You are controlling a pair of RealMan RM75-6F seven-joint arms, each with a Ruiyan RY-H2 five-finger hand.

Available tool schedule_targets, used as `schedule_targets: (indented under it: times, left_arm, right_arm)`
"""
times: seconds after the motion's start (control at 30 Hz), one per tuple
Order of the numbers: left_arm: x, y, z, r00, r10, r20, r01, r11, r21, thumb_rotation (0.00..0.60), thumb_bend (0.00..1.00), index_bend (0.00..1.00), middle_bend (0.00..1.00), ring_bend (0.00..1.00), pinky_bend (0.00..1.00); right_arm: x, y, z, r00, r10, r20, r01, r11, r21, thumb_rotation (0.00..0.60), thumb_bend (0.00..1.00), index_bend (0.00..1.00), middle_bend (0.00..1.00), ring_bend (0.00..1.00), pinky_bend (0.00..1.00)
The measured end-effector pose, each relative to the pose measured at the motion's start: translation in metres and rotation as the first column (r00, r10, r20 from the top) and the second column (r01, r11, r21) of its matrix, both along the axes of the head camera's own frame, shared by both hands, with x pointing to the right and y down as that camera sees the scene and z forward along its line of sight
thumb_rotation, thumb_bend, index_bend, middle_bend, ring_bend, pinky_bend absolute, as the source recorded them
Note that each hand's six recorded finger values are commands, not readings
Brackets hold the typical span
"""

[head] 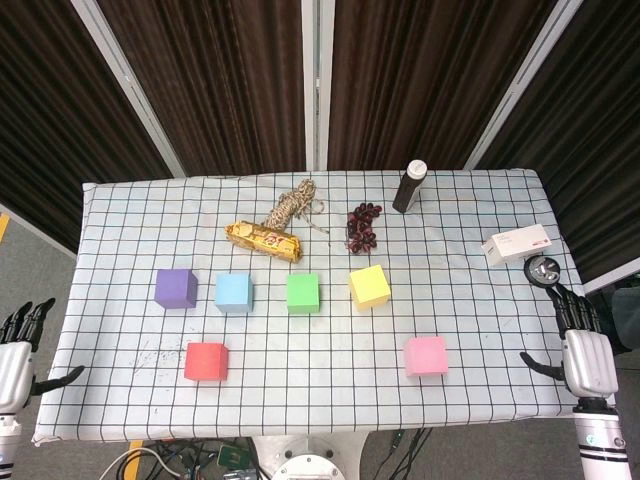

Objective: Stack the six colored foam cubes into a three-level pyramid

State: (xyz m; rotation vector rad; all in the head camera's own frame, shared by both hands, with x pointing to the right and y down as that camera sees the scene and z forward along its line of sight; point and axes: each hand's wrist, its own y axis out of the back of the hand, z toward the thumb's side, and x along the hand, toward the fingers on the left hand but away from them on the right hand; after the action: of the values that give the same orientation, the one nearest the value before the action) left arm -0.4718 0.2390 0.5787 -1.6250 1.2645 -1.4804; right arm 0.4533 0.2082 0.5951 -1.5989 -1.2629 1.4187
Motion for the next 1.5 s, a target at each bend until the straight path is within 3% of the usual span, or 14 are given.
schedule_targets:
  times: [0.53,0.83,1.03,1.23,1.5]
  left_arm:
    - [0.007,-0.002,-0.003,1.000,0.017,-0.016,-0.017,1.000,-0.002,0.600,0.00,0.04,0.10,0.00,0.08]
    - [0.022,-0.006,-0.004,0.998,0.062,-0.018,-0.063,0.998,-0.016,0.600,0.00,0.04,0.10,0.00,0.08]
    - [0.030,-0.011,-0.002,0.996,0.075,-0.038,-0.075,0.997,-0.016,0.600,0.00,0.04,0.10,0.00,0.08]
    - [0.051,-0.019,0.004,0.988,0.122,-0.096,-0.124,0.992,-0.020,0.600,0.00,0.04,0.11,0.00,0.08]
    - [0.111,-0.039,0.033,0.952,0.234,-0.196,-0.246,0.969,-0.035,0.600,0.00,0.04,0.12,0.00,0.08]
  right_arm:
    - [0.002,-0.001,-0.001,1.000,0.012,0.020,-0.012,1.000,-0.001,0.600,0.01,0.00,0.00,0.00,0.00]
    - [-0.002,-0.008,-0.012,0.999,-0.017,0.049,0.014,0.998,0.058,0.600,0.00,0.00,0.00,0.00,0.00]
    - [-0.004,-0.009,-0.010,0.997,-0.016,0.078,0.012,0.999,0.050,0.600,0.00,0.00,0.00,0.00,0.00]
    - [-0.011,-0.011,-0.008,0.996,-0.022,0.082,0.018,0.999,0.041,0.600,0.00,0.00,0.00,0.00,0.00]
    - [-0.026,-0.017,-0.010,0.993,-0.050,0.104,0.046,0.998,0.034,0.600,0.01,0.00,0.00,0.00,0.00]
